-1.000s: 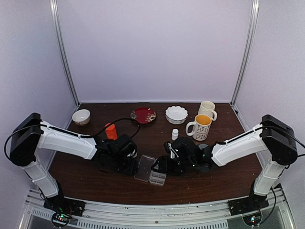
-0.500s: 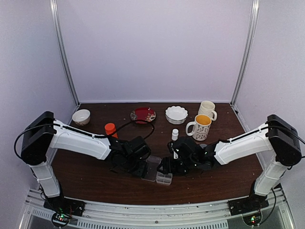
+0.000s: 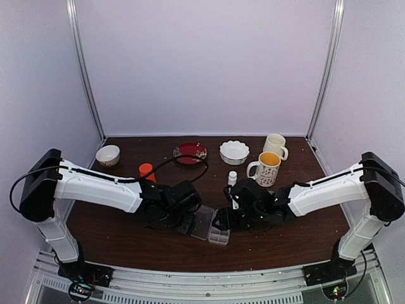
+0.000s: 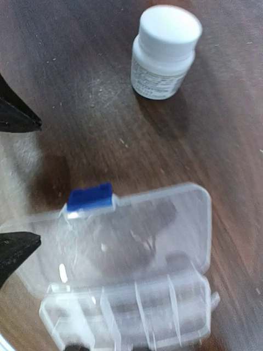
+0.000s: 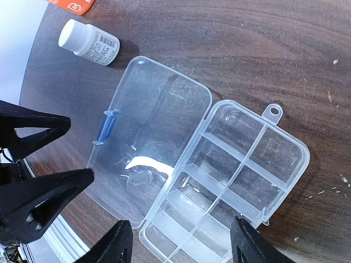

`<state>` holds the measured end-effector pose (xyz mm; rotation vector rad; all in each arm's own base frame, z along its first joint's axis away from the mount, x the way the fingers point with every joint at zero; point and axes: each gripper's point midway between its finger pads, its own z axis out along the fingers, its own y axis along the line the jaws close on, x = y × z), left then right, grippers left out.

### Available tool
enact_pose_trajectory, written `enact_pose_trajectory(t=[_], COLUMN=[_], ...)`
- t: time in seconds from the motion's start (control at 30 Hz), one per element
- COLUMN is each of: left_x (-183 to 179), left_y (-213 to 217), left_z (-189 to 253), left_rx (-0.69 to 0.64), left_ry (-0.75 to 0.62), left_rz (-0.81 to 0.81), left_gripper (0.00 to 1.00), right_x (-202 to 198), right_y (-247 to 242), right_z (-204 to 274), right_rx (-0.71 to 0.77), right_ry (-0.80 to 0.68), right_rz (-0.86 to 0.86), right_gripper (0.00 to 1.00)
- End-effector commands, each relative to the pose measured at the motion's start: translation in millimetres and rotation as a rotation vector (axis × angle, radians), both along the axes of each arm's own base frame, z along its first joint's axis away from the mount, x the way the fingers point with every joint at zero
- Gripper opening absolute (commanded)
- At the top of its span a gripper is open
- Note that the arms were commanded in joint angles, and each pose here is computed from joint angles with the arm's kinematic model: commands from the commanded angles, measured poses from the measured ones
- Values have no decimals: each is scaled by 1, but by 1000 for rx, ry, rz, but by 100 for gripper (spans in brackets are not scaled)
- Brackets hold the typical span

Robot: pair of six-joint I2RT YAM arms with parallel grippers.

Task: Sort the pills into containers
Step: Adjust the pill container at the center of the board.

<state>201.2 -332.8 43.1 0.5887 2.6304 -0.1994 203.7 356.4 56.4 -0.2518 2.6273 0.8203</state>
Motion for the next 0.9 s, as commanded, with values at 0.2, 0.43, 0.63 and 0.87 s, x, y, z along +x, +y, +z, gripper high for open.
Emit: enact_pose_trajectory(t=[0.2, 0.43, 0.63, 0.87], left_x=[9, 2, -8, -11], left_y=[-15, -21, -35, -50], left_z=[66, 87, 87, 67], left_rx=[-125, -222, -292, -271], left_ry=[-129, -156, -128, -66], left_rz=[-49, -113, -196, -217], left_gripper=[62, 55, 42, 7], right_x=[14, 10, 1, -11], right_y=[-1, -12, -20, -21], right_z=[46, 52, 47, 31], right_rx=[41, 29, 9, -12], right_ry=[-113, -120, -111, -73], right_rz=[-12, -28, -25, -24], right_gripper=[61, 60, 56, 54])
